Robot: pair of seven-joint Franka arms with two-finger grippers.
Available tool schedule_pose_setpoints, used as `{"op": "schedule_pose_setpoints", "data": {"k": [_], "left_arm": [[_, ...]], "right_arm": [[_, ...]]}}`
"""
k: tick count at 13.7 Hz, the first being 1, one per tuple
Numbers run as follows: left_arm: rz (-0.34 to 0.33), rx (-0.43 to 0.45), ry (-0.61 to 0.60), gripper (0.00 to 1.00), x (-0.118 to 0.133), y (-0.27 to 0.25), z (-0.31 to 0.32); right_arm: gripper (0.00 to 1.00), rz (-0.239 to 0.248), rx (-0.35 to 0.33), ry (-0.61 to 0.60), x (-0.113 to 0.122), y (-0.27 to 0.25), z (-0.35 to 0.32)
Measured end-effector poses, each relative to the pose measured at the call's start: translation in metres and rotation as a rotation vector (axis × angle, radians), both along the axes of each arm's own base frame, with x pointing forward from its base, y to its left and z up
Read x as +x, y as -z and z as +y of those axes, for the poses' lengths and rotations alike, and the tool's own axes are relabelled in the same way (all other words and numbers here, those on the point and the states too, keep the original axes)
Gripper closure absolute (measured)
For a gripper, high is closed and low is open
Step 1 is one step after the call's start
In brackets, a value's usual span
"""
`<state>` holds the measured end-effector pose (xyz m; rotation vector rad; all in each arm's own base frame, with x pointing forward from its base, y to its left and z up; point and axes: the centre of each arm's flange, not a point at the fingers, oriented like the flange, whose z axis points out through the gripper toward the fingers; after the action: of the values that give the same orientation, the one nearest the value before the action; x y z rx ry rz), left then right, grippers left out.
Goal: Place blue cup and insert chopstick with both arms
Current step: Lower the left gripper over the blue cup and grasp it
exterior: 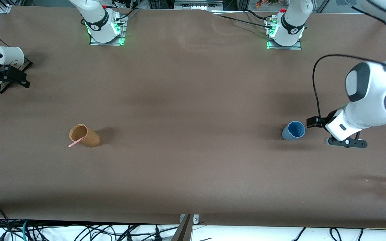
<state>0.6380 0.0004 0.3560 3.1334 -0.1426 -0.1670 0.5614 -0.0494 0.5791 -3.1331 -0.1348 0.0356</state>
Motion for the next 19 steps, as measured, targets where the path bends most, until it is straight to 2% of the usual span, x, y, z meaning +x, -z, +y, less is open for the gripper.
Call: {"op": "schedule_pose_setpoints", "data": {"k": [6, 9, 14, 19], "left_arm": [[-0.029, -0.003, 0.021, 0.00, -0.002, 0.051, 0.014], [-0.049, -0.002, 0.027, 0.00, -0.009, 0.069, 0.011], [-0.041, -0.004, 0.042, 0.00, -0.020, 0.085, 0.002], [-0.083, -0.002, 0.044, 0.00, -0.035, 0.111, 0.001]], "right_arm": [[0.00, 0.000, 0.000, 0.000, 0.000, 0.000, 0.000], [0.00, 0.000, 0.000, 0.000, 0.000, 0.000, 0.000], [0.00, 0.000, 0.000, 0.001, 0.000, 0.000, 0.000], [0.00, 0.002, 0.000, 0.001, 0.000, 0.001, 0.000]]}}
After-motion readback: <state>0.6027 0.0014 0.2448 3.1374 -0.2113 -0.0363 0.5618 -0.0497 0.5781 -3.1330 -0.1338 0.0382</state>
